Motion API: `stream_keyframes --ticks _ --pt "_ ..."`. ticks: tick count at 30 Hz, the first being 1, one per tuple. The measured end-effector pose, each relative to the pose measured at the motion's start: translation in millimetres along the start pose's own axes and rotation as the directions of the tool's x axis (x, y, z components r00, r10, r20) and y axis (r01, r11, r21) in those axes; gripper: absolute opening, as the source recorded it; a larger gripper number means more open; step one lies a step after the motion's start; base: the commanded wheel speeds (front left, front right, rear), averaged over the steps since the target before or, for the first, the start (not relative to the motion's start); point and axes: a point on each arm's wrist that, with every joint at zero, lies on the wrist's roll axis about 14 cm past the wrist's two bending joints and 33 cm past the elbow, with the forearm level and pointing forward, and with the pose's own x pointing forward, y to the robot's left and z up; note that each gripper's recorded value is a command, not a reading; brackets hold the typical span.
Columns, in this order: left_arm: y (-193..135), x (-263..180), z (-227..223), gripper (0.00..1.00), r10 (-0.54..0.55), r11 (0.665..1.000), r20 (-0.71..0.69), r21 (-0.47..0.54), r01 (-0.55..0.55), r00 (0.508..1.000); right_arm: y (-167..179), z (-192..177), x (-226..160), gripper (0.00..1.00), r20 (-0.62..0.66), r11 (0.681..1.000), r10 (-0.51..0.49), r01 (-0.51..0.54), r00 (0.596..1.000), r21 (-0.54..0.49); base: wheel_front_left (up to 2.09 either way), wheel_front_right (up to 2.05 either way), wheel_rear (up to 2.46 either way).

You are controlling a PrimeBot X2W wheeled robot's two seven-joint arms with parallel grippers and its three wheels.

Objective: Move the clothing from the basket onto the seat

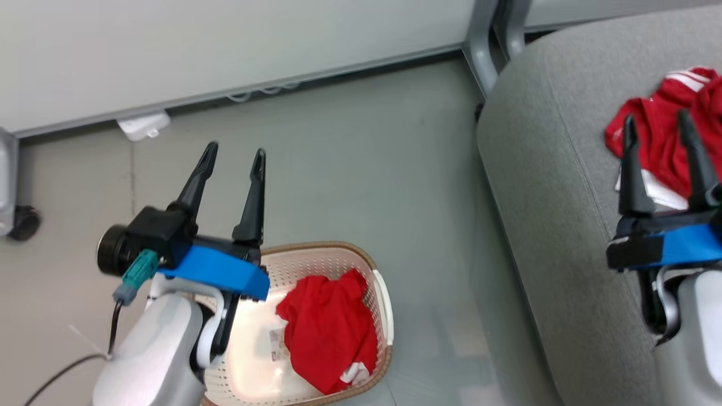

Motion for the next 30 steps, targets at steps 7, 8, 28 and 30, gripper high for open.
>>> stream_keyframes --ticks 7,8,28,30 --pt "33.6 -50.7 17.7 1.00 0.145 0.989 0.029 -0.005 -0.145 0.989 48.3 5.5 -21.6 1.00 0.005 0.992 0.100 -0.100 0.995 0.077 0.00 0.00 0.00" --pt "37.2 -58.0 19.1 1.00 0.163 0.987 0.032 -0.008 -0.163 0.986 54.1 4.6 -26.0 1.00 0.001 0.990 0.113 -0.113 0.994 0.086 0.00 0.00 0.00" --pt "56.1 -145.8 28.9 1.00 0.305 0.952 0.066 -0.002 -0.305 0.950 79.4 -4.8 -97.3 1.00 -0.053 0.974 0.136 -0.124 0.989 0.188 0.00 0.00 0.00" --pt "56.7 -147.7 29.1 1.00 0.309 0.951 0.067 0.001 -0.309 0.949 80.6 -5.8 -100.3 1.00 -0.058 0.974 0.138 -0.125 0.989 0.186 0.00 0.00 0.00"
